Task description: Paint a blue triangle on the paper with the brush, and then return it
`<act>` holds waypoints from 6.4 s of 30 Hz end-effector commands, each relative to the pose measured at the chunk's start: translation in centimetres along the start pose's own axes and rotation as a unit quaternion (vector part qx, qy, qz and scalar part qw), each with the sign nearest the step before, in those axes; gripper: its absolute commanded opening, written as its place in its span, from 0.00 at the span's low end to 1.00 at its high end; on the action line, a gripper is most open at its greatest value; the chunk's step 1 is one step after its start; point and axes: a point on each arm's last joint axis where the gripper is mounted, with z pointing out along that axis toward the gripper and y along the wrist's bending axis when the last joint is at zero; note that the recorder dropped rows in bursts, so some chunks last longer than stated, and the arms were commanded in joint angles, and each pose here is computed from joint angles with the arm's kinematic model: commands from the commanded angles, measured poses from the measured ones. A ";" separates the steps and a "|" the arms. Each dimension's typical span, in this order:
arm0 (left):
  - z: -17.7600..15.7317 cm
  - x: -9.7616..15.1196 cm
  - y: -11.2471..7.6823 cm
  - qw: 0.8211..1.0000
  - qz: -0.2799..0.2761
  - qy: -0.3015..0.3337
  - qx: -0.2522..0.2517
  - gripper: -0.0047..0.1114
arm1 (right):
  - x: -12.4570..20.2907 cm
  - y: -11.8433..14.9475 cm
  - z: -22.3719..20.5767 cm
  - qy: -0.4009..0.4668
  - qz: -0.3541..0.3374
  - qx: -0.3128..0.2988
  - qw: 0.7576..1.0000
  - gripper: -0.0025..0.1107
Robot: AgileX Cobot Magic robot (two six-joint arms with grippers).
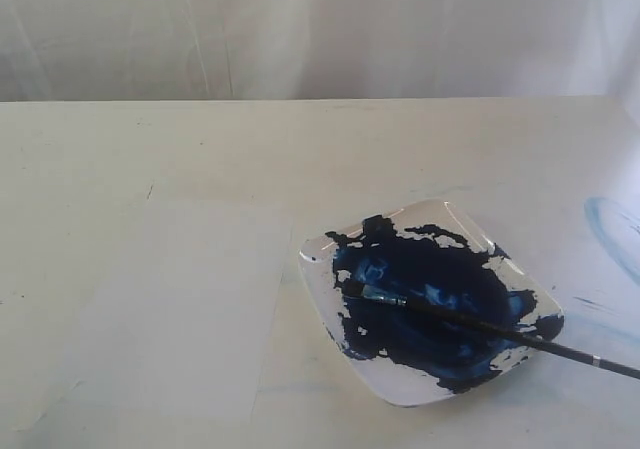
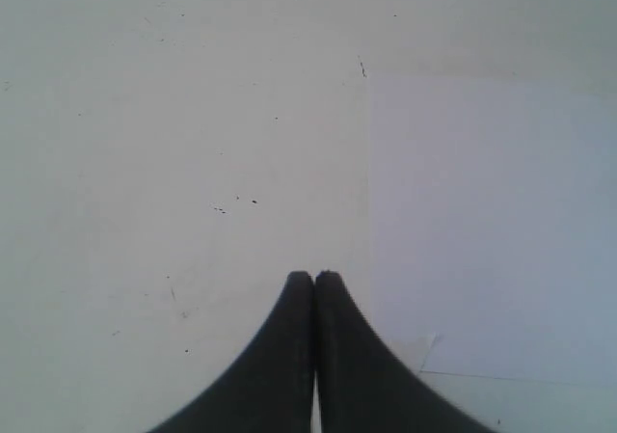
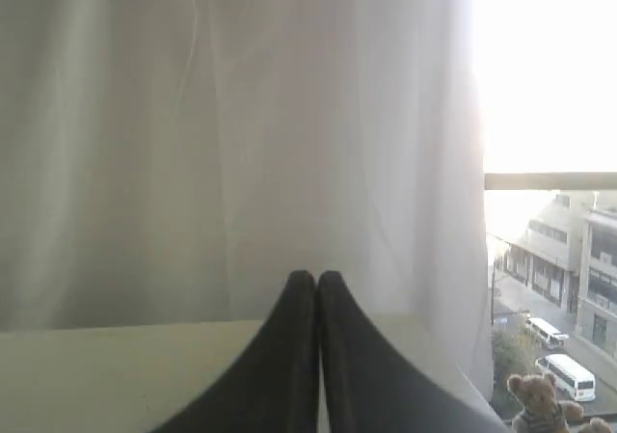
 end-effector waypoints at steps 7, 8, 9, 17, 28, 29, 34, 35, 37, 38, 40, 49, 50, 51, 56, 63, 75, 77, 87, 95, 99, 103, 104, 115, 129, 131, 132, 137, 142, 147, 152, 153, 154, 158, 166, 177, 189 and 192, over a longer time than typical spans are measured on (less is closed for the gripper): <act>0.0 0.0 0.0 1.000 0.000 -0.002 -0.002 0.04 | -0.5 0.0 -0.1 -0.030 0.001 0.000 1.000 0.02; 0.0 0.0 0.0 1.000 0.000 -0.002 -0.002 0.04 | -0.6 0.0 -0.1 -0.037 0.003 0.000 0.999 0.02; 0.0 0.0 0.0 1.000 0.000 -0.002 -0.002 0.04 | -1.0 0.0 -0.1 -0.056 0.016 0.001 0.998 0.02; 0.0 -0.9 0.0 0.997 0.046 -0.054 -0.005 0.04 | -4.2 -0.2 -1.1 -0.238 0.193 -0.036 0.951 0.02; -1.8 -5.4 -0.3 0.944 0.080 -0.319 -0.010 0.04 | -2.5 -0.2 -0.4 -0.139 0.363 -0.041 0.920 0.02; -2.3 -6.0 -0.2 0.928 0.102 -0.358 -0.027 0.04 | -2.0 -0.2 -0.3 -0.110 0.379 -0.035 0.918 0.02; -2.9 -8.3 1.7 0.921 -0.016 -0.376 -0.101 0.04 | -1.3 0.0 -0.1 0.041 0.424 0.015 0.905 0.02; -2.8 -9.0 1.8 0.926 -0.042 -0.359 -0.104 0.04 | -1.4 0.0 -0.1 0.056 0.424 0.019 0.904 0.02; -2.3 -10.3 1.6 0.943 -0.042 -0.315 -0.100 0.04 | -2.1 0.0 -0.2 0.073 0.419 0.020 0.905 0.02; -1.8 -11.2 1.2 0.954 -0.019 -0.287 -0.090 0.04 | -2.4 0.0 -0.3 0.081 0.412 0.019 0.908 0.02; -0.3 -12.7 0.3 0.974 0.027 -0.219 -0.055 0.04 | -3.2 0.1 -0.5 0.107 0.380 0.014 0.919 0.02; 7.9 -15.5 -4.0 0.961 0.145 0.141 0.186 0.04 | -3.9 1.6 -0.2 0.283 0.294 -0.050 0.912 0.02; 8.7 -15.3 -4.3 0.948 0.151 0.178 0.214 0.04 | -3.8 1.8 0.0 0.297 0.291 -0.059 0.907 0.02; 9.5 -15.1 -4.7 0.936 0.152 0.206 0.242 0.04 | -3.7 2.0 0.3 0.311 0.296 -0.068 0.900 0.02; 12.6 -13.3 -5.9 0.879 0.136 0.298 0.347 0.04 | -3.1 2.8 1.3 0.358 0.333 -0.074 0.869 0.02; 16.0 -9.3 -5.8 0.827 0.087 0.407 0.377 0.04 | -2.6 3.0 2.0 0.385 0.330 -0.069 0.859 0.02; 18.6 -7.1 -5.1 0.836 0.082 0.425 0.337 0.04 | -2.5 3.0 2.1 0.390 0.331 -0.068 0.857 0.02; 18.8 -7.0 -5.1 0.838 0.082 0.424 0.333 0.04 | -2.5 3.0 2.1 0.390 0.333 -0.069 0.856 0.02; 19.7 -5.5 -4.9 0.825 0.073 0.452 0.332 0.04 | -2.4 3.0 2.0 0.394 0.332 -0.069 0.854 0.02; 20.0 -4.3 -4.7 0.808 0.084 0.478 0.335 0.04 | -2.3 3.1 1.9 0.401 0.336 -0.071 0.849 0.02; 20.1 -3.9 -4.6 0.802 0.086 0.487 0.335 0.04 | -2.2 3.2 1.7 0.416 0.350 -0.066 0.837 0.02; 20.1 -3.8 -4.5 0.802 0.090 0.487 0.333 0.04 | -2.2 3.3 1.7 0.418 0.350 -0.066 0.836 0.02; 20.1 -3.8 -4.5 0.802 0.091 0.487 0.333 0.04 | -2.2 3.3 1.7 0.418 0.350 -0.066 0.836 0.02; 19.9 -3.2 -4.2 0.800 0.103 0.493 0.325 0.04 | -1.3 3.3 1.7 0.413 0.366 -0.060 0.832 0.02; 19.8 -2.9 -4.1 0.802 0.108 0.494 0.317 0.04 | -0.4 3.2 2.4 0.418 0.468 0.008 0.778 0.52; 19.8 -2.9 -4.1 0.802 0.109 0.494 0.318 0.04 | 1.1 3.3 2.7 0.443 0.509 0.054 0.736 0.52; 19.8 -2.9 -4.1 0.802 0.109 0.494 0.318 0.04 | 2.1 3.3 3.0 0.448 0.532 0.086 0.713 0.52; 19.8 -2.9 -4.1 0.802 0.109 0.494 0.318 0.04 | 3.3 2.9 4.9 0.419 0.570 0.136 0.694 0.52; 19.8 -2.9 -4.1 0.802 0.110 0.493 0.318 0.04 | 5.2 3.3 5.9 0.454 0.592 0.189 0.639 0.52; 19.8 -2.9 -4.1 0.802 0.110 0.493 0.318 0.04 | 6.4 3.4 6.5 0.459 0.615 0.230 0.598 0.52; 19.8 -2.9 -4.1 0.802 0.110 0.493 0.318 0.04 | 7.1 3.3 7.1 0.446 0.631 0.258 0.580 0.52; 19.8 -2.9 -4.1 0.802 0.110 0.493 0.318 0.04 | 7.2 3.2 7.2 0.442 0.632 0.261 0.581 0.52; 19.8 -2.9 -4.1 0.802 0.110 0.493 0.318 0.04 | 7.3 3.2 7.3 0.439 0.633 0.263 0.581 0.52; 19.8 -2.9 -4.1 0.802 0.110 0.493 0.318 0.04 | 7.7 2.9 7.6 0.424 0.641 0.285 0.573 0.52; 19.8 -2.9 -4.1 0.802 0.110 0.493 0.318 0.04 | 9.0 3.0 7.8 0.435 0.636 0.317 0.553 0.52; 19.8 -2.9 -4.1 0.802 0.110 0.493 0.318 0.04 | 9.2 3.0 9.3 0.434 0.634 0.325 0.551 0.52; 19.8 -2.9 -4.1 0.802 0.110 0.493 0.318 0.04 | 9.8 3.3 10.5 0.450 0.627 0.335 0.541 0.50; 19.8 -2.9 -4.1 0.802 0.110 0.493 0.318 0.04 | 10.0 3.4 10.9 0.453 0.624 0.339 0.539 0.48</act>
